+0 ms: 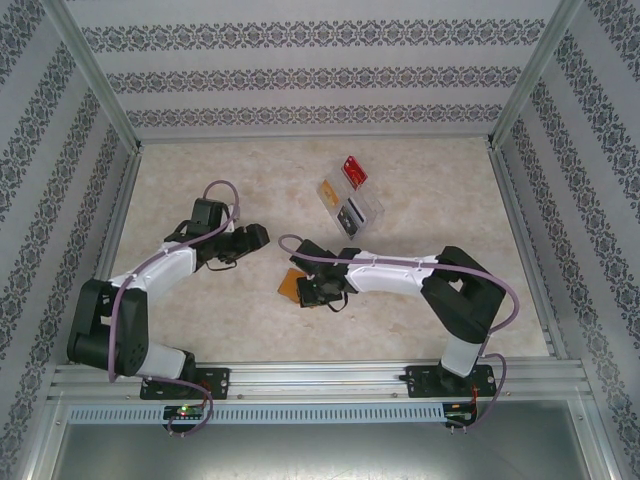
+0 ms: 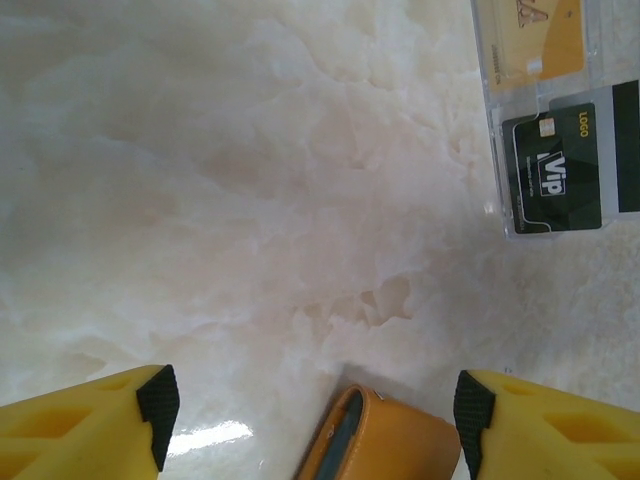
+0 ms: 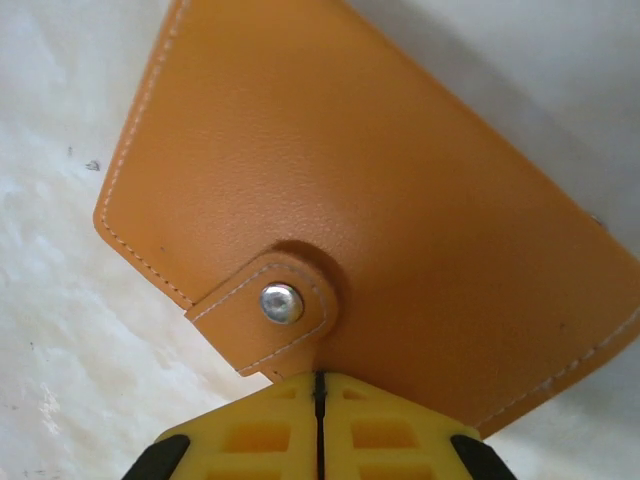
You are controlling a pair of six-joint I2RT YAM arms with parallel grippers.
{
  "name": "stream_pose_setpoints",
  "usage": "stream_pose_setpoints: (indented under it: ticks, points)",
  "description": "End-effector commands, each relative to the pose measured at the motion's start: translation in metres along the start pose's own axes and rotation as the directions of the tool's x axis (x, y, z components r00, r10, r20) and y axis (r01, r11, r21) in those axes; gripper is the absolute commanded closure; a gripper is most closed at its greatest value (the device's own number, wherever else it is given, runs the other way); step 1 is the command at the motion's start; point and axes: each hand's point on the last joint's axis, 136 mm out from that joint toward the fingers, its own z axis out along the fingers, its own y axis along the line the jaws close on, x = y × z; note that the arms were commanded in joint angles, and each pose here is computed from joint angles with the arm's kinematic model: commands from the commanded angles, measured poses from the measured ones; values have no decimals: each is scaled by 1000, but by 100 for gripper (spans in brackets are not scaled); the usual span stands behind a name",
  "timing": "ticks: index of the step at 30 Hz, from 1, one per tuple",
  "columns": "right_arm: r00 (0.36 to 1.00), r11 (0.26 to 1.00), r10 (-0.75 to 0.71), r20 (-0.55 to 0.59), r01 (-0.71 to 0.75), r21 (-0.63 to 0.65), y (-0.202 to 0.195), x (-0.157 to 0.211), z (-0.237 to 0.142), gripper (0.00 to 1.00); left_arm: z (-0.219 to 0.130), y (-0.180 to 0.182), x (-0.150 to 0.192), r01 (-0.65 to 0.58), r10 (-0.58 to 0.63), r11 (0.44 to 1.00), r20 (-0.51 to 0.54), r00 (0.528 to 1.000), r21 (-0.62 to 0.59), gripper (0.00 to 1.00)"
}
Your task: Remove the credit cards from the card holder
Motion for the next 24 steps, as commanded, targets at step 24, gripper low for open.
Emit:
stream_pose_setpoints:
  ticks: [24]
  points:
    - [960, 978, 145, 238, -176, 112, -86, -54, -36, 71, 97, -84, 7, -141, 176, 976, -224, 959, 164, 51]
